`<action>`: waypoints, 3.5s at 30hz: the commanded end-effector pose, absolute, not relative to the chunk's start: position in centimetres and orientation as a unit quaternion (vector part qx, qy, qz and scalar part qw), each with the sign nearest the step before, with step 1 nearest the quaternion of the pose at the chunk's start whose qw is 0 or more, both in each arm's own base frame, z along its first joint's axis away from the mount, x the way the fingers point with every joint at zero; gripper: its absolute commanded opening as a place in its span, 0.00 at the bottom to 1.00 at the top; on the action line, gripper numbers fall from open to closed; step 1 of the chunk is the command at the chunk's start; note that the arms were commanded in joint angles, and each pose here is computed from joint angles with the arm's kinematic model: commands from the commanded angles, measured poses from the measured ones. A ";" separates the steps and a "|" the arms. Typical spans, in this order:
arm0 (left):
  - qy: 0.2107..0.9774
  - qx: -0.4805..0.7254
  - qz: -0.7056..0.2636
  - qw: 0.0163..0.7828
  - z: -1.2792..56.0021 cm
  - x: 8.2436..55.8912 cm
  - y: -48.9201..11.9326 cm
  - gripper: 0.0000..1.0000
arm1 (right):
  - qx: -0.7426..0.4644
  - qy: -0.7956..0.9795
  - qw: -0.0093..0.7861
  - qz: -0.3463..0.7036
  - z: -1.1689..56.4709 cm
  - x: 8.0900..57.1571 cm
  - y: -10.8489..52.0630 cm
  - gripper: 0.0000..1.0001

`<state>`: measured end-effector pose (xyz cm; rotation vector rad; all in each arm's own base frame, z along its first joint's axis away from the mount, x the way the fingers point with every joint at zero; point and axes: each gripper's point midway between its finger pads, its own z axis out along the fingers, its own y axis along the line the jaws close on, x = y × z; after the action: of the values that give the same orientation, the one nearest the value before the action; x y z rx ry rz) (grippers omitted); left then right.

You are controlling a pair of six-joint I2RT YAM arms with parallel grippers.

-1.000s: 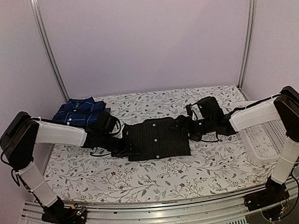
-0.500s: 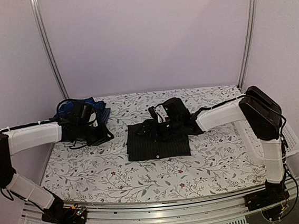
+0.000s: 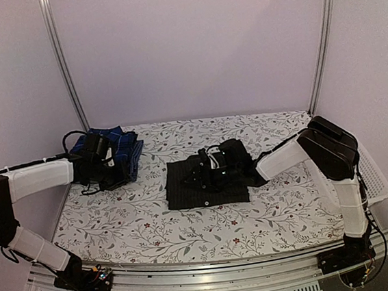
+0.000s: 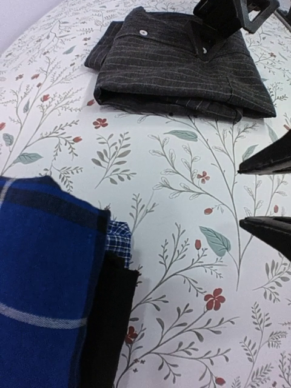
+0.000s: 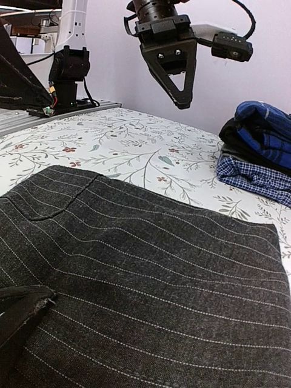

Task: Fold and stack the long sleeve shirts
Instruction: Move the square-folded shirt to the center of the board.

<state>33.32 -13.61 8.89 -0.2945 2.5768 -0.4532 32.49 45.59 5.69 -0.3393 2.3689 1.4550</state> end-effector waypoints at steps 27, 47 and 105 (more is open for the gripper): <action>0.955 -0.129 -0.043 0.264 4.7 40.2 -12.3 0.36 | -0.065 0.871 0.197 0.445 6.7 35.0 31.1 0.99; 0.963 -0.105 0.013 0.247 1.2 41.2 -12.8 0.00 | -0.105 0.828 0.311 0.455 20.4 33.8 30.4 0.99; 0.957 0.074 -0.186 0.212 8.3 30.3 -35.1 0.35 | -0.027 0.903 0.298 0.307 12.6 30.8 24.6 0.99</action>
<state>28.50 -32.29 6.58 0.1085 2.6994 -0.4330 31.10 25.55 13.69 -0.0970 2.3669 0.8888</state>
